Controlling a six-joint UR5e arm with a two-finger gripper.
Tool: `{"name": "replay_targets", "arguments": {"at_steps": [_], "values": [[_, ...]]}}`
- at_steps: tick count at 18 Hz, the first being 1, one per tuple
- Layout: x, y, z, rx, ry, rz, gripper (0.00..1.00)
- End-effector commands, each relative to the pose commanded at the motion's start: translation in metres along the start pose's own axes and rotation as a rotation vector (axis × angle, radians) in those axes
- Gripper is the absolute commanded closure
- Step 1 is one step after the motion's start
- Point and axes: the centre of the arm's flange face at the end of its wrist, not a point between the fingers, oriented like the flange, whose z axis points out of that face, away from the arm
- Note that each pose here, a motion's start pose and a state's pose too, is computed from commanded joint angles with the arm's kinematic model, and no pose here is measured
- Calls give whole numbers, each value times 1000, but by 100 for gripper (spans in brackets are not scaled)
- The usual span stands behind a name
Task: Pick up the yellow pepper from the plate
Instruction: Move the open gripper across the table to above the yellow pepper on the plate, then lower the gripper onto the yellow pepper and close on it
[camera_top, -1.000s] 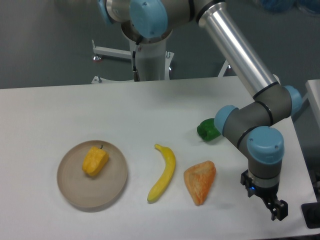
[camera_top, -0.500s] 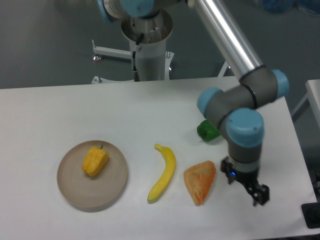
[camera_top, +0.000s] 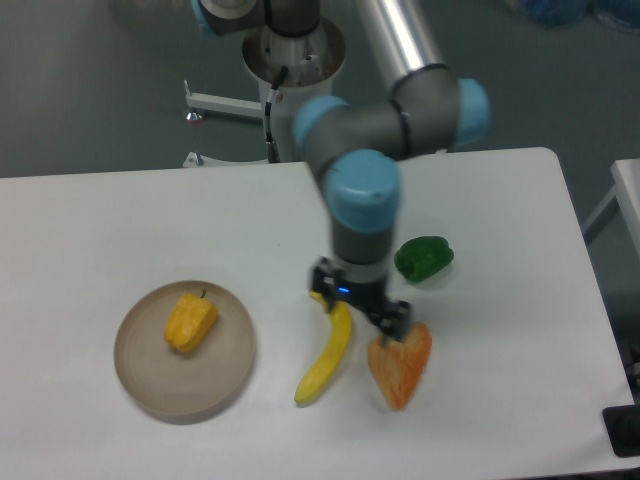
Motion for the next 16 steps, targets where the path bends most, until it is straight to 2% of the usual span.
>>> {"name": "replay_targets", "arguments": {"at_steps": [7, 10, 16], "values": [[91, -22, 23, 31, -2, -46, 0], [113, -26, 36, 53, -13, -77, 0], [141, -29, 59, 49, -12, -44, 0]]}}
